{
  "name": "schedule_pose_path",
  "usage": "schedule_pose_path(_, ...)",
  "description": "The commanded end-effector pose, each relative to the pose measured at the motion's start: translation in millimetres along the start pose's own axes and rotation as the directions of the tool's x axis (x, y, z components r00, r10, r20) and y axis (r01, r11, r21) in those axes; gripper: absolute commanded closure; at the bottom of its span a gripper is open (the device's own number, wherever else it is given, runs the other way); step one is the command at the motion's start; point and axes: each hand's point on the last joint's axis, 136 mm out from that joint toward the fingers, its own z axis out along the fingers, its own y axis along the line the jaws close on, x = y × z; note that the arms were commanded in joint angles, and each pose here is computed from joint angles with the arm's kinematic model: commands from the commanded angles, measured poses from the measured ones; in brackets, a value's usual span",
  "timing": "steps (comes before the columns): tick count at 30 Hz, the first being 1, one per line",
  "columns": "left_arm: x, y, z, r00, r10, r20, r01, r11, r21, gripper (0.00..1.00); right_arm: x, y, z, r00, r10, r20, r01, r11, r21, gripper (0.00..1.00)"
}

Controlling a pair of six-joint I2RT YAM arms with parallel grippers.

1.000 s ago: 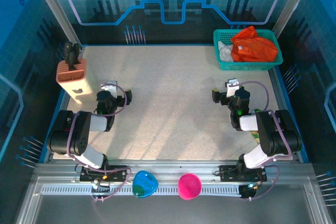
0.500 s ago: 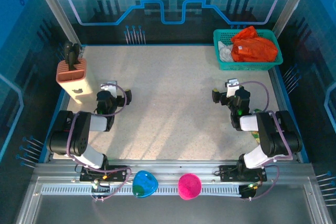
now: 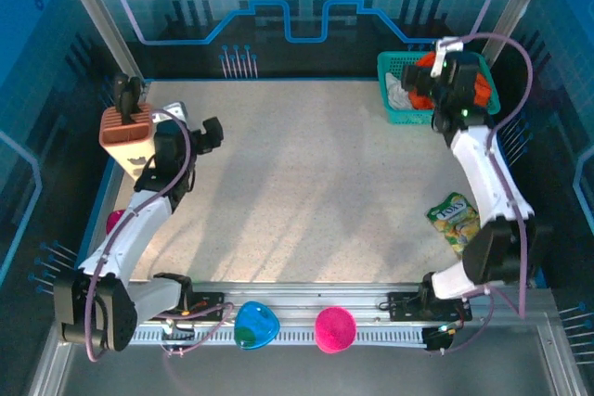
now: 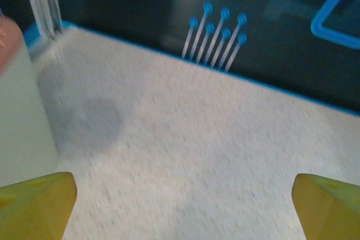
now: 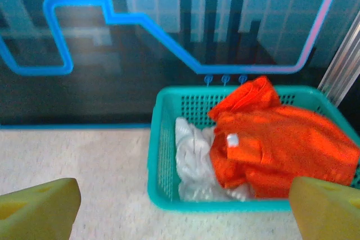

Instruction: Fold and stack the t-shirts

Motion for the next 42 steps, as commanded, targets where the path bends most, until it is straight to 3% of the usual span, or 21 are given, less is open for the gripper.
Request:
schedule_pose_path(1, 44, -3, -17, 0.977, -0.023, -0.211, 0.024, 1.000, 0.000, 0.01, 71, -27, 34, 0.936, 0.008, -0.351, 0.021, 0.997, 0.078, 0.02)
schedule_pose_path(11, 80, -23, -38, 0.933, 0.015, -0.360, 0.023, 0.995, 0.100, 0.01, 90, -61, 149, 0.892, 0.071, -0.445, -0.011, 0.991, 0.135, 0.16)
schedule_pose_path(15, 89, -24, -39, 0.924, 0.012, -0.381, 0.029, 0.994, 0.102, 0.01, 121, -67, 191, 0.865, 0.091, -0.493, -0.028, 0.991, 0.134, 0.20)
schedule_pose_path(23, 92, -33, -28, 0.924, 0.016, -0.382, 0.024, 0.995, 0.100, 0.01, 154, -66, 232, 0.858, 0.107, -0.502, -0.050, 0.991, 0.126, 0.26)
schedule_pose_path(25, 92, -37, -24, 0.923, 0.027, -0.385, 0.014, 0.994, 0.104, 0.02, 155, -68, 235, 0.862, 0.120, -0.493, -0.061, 0.989, 0.134, 0.38)
schedule_pose_path(28, 92, -44, -21, 0.921, 0.049, -0.387, -0.006, 0.994, 0.114, 0.02, 140, -75, 232, 0.880, 0.130, -0.458, -0.061, 0.985, 0.162, 0.72)
schedule_pose_path(31, 91, -50, -22, 0.919, 0.070, -0.387, -0.024, 0.992, 0.125, 0.03, 107, -76, 216, 0.910, 0.133, -0.393, -0.072, 0.983, 0.167, 0.97)
schedule_pose_path(42, 77, -62, -44, 0.937, 0.086, -0.338, -0.026, 0.984, 0.178, 0.03, -30, -33, 87, 0.996, 0.070, -0.061, -0.068, 0.997, 0.035, 1.00)
